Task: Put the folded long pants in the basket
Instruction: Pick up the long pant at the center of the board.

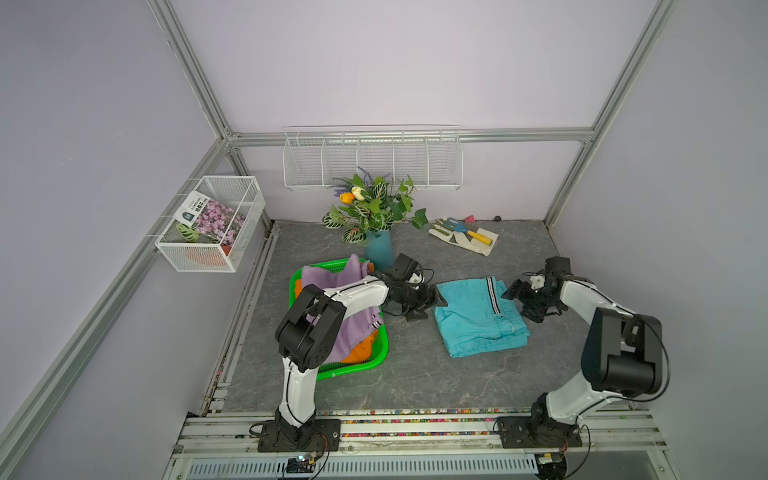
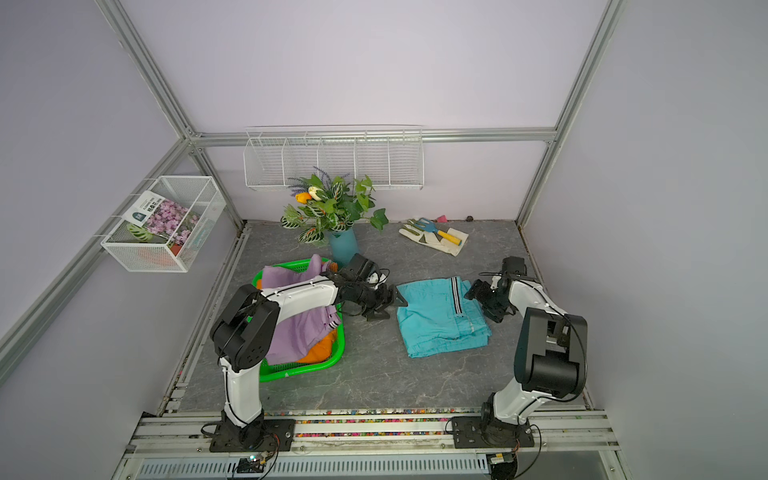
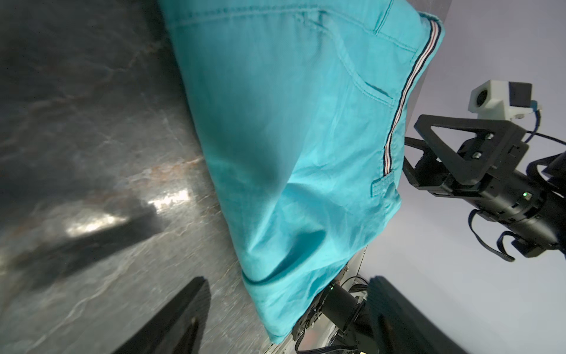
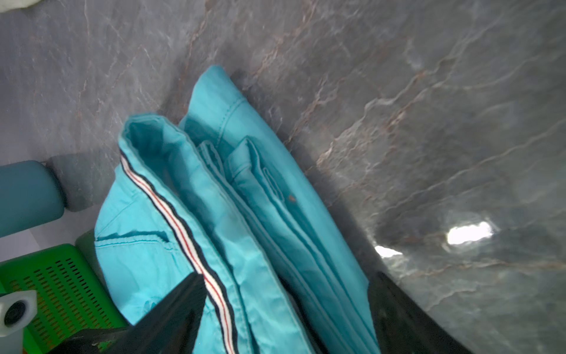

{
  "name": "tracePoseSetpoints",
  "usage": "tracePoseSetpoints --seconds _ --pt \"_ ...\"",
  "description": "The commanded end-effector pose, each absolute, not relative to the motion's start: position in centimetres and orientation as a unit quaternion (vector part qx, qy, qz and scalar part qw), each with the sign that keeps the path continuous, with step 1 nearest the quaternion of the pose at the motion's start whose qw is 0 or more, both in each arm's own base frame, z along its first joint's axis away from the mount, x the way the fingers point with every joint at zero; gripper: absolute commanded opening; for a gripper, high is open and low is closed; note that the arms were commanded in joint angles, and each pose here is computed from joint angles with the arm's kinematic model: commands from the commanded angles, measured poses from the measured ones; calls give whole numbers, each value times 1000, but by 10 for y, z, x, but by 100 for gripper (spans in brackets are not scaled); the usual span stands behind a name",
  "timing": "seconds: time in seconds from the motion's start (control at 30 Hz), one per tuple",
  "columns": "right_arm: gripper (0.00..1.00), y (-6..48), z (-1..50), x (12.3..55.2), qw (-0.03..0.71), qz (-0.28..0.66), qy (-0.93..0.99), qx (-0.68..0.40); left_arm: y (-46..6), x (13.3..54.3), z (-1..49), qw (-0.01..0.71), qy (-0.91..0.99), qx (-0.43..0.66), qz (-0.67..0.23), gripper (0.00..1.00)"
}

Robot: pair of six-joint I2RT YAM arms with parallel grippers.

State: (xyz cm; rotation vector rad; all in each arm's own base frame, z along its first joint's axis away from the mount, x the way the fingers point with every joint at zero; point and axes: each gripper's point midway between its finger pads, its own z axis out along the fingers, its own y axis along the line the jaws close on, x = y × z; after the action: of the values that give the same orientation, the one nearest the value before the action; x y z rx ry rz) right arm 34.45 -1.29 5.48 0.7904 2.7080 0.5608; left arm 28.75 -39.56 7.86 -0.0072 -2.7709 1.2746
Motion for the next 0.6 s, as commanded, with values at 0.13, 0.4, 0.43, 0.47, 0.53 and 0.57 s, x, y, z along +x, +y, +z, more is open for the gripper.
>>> tracePoseSetpoints --seconds 0.13,0.4,0.43,0.47,0.53,0.57 --pt "89 -22 48 341 123 162 949 240 -403 288 64 67 -910 2 409 82" --pt "93 18 30 341 94 280 926 236 -406 294 50 64 -913 4 403 81" --pt "93 19 28 341 94 283 925 235 -407 295 50 63 -913 4 403 81" --pt "93 22 27 338 92 284 925 234 -407 296 49 62 -913 4 403 81" --pt "93 19 24 334 92 270 929 234 -406 296 47 61 -914 6 401 81" --pt "93 18 24 332 94 263 931 235 -407 297 47 59 -914 6 401 81"
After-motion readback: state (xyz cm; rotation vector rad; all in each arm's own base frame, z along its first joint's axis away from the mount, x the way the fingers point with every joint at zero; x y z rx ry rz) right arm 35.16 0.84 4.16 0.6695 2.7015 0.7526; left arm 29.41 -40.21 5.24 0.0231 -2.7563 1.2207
